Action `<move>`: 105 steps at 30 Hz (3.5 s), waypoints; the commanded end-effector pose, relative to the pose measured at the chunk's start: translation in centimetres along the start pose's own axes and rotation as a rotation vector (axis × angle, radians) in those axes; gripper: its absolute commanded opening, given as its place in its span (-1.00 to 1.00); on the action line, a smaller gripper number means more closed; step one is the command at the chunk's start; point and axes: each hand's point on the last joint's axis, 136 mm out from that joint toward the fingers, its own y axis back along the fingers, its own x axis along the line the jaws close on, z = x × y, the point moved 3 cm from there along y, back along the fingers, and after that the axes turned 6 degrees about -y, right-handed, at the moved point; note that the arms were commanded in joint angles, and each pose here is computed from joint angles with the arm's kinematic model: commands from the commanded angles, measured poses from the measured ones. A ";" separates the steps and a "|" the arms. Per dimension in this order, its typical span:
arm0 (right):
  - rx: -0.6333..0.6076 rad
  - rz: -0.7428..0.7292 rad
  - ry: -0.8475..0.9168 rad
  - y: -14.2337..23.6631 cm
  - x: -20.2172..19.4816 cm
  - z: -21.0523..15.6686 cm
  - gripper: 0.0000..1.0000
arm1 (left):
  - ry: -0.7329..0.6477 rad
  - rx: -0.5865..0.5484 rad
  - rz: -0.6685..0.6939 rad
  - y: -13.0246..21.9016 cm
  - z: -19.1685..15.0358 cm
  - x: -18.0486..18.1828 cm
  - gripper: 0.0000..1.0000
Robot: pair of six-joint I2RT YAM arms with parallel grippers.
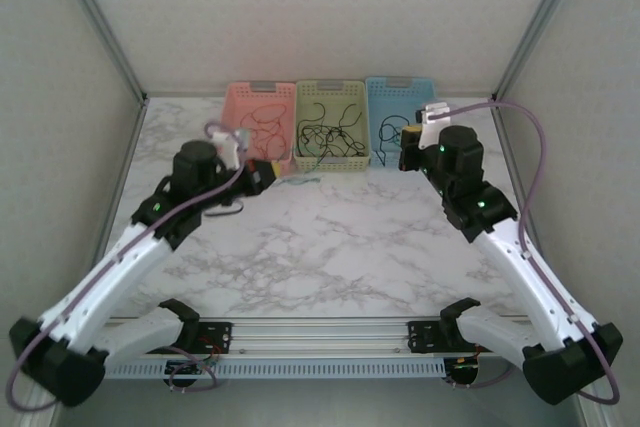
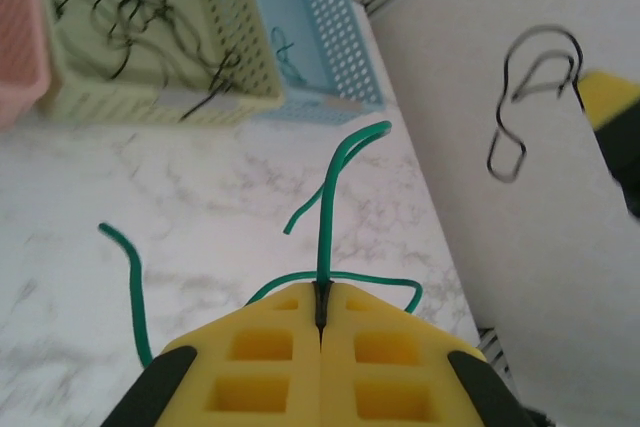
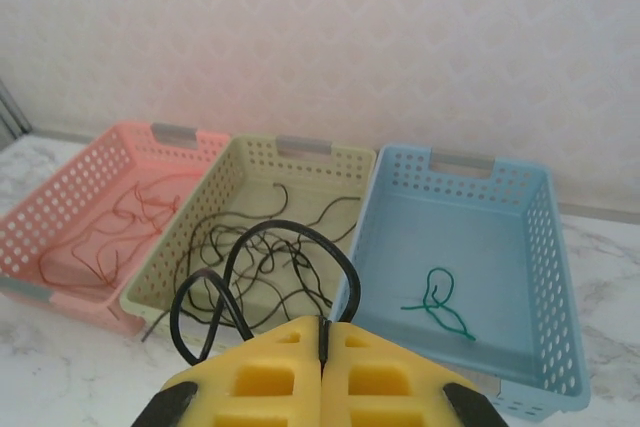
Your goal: Untangle the cables
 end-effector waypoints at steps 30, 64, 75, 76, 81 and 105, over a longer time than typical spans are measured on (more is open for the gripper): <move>-0.032 -0.031 -0.029 7.1 -1.5 -0.1 -1.00 | 0.124 0.194 -0.159 -38.0 2.7 0.0 -0.67; 0.087 0.098 -0.170 1.8 1.1 -1.9 -1.00 | -0.170 -0.165 0.018 -4.3 11.7 -2.8 0.14; 0.182 0.106 -0.155 -10.3 2.8 -3.2 -1.00 | -0.162 -0.262 0.385 8.1 0.0 5.9 0.38; 0.188 0.098 -0.151 -11.8 2.9 -3.1 -1.00 | -0.155 -0.264 0.412 8.6 -0.8 6.6 0.39; 0.232 0.061 -0.164 -18.4 3.3 -3.9 -1.00 | -0.125 -0.262 0.447 9.6 -2.9 8.1 0.46; 0.342 -0.002 -0.269 -32.9 2.3 -5.7 -1.00 | -0.088 -0.224 0.486 10.1 -4.6 9.3 0.60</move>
